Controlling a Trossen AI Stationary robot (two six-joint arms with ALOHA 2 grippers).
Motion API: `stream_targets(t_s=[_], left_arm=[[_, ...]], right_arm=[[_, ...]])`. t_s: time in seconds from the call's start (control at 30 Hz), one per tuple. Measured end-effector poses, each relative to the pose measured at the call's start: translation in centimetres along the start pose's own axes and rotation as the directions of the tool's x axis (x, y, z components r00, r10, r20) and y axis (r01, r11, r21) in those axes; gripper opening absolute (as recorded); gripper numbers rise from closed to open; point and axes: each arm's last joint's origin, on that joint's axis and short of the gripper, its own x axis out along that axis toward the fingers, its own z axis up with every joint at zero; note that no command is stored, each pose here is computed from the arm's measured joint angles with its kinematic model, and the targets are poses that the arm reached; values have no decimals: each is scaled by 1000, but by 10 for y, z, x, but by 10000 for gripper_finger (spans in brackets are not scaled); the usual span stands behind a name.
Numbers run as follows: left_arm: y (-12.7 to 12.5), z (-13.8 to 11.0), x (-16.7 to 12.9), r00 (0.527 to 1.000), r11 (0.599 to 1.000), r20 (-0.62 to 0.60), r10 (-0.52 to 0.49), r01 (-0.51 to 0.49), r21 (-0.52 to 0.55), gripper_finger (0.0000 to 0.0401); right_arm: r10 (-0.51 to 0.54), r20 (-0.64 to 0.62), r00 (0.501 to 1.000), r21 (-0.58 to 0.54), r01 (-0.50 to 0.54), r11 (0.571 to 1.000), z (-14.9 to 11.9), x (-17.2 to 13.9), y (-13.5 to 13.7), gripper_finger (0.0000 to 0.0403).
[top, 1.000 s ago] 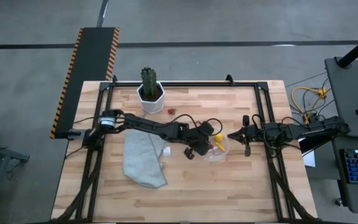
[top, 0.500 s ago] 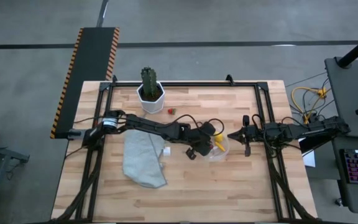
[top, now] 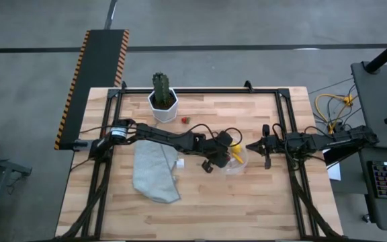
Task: Pick and placing Produce into tupperware
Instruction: Put the bottom black berry into the transparent container, then put the black cherry into the transparent container
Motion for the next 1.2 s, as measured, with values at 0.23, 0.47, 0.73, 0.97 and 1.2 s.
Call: stream_targets(t_s=[0.23, 0.47, 0.73, 0.97, 1.2], left_arm=[[0, 0, 0, 1000, 1000, 7, -6, 6, -3, 164], [1, 2, -2, 1000, 1000, 7, -6, 6, 0, 202], [9, 13, -35, 992, 996, -96, 85, -84, 18, 202], [21, 8, -69, 969, 987, -216, 115, -137, -85, 202], [42, -22, -87, 945, 973, -325, 40, -112, -204, 188]], right_arm=[[0, 0, 1000, 0, 0, 1000, 0, 0, 0, 9], [0, 0, 1000, 0, 0, 1000, 0, 0, 0, 9], [0, -1, 1000, 0, 0, 1000, 0, 0, 0, 9], [0, -1, 1000, 0, 0, 1000, 0, 0, 0, 9], [0, 0, 1000, 2, 0, 1000, 0, 0, 0, 9]])
